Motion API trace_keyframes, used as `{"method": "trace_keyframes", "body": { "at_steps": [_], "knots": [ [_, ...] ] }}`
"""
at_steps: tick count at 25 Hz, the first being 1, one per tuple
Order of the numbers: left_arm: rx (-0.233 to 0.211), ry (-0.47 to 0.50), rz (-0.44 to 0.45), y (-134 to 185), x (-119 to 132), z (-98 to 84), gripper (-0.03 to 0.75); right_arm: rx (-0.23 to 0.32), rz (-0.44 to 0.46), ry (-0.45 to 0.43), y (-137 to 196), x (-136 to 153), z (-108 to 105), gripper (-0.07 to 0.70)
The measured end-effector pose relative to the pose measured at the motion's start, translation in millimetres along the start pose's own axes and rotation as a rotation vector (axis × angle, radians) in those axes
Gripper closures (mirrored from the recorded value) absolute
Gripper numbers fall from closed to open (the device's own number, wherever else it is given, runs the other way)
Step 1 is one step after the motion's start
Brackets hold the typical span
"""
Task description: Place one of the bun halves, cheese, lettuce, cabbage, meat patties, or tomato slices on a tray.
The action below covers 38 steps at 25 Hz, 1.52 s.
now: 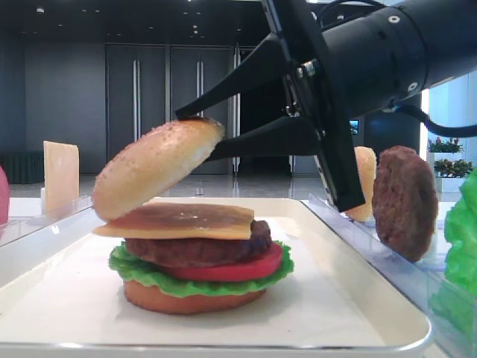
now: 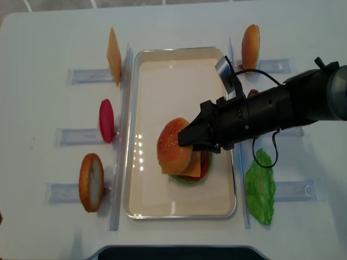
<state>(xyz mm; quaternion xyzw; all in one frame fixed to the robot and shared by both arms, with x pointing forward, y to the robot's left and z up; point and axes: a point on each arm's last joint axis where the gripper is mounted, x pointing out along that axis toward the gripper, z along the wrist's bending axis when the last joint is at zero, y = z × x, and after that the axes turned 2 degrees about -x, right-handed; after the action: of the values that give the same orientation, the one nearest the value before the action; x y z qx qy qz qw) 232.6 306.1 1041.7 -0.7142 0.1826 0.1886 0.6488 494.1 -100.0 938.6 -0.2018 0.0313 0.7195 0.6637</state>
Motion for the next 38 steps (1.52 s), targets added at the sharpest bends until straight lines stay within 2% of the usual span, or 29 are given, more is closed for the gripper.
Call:
{"method": "trace_keyframes", "body": {
  "at_steps": [5,13,25,32,38],
  "knots": [
    [0.0,0.0,0.0,0,0,0.0,0.715,0.0,-0.003,0.004,-1,-3,-2,0.337],
    [0.0,0.0,0.0,0,0,0.0,0.715,-0.006,0.009,0.02,-2,-8,-5,0.219],
    [0.0,0.0,0.0,0,0,0.0,0.715,-0.091,-0.007,0.134,-6,-63,17,0.21],
    [0.0,0.0,0.0,0,0,0.0,0.715,-0.188,-0.03,0.306,5,-110,44,0.21],
    [0.0,0.0,0.0,0,0,0.0,0.715,-0.243,-0.107,0.567,21,-163,59,0.21]
  ]
}}
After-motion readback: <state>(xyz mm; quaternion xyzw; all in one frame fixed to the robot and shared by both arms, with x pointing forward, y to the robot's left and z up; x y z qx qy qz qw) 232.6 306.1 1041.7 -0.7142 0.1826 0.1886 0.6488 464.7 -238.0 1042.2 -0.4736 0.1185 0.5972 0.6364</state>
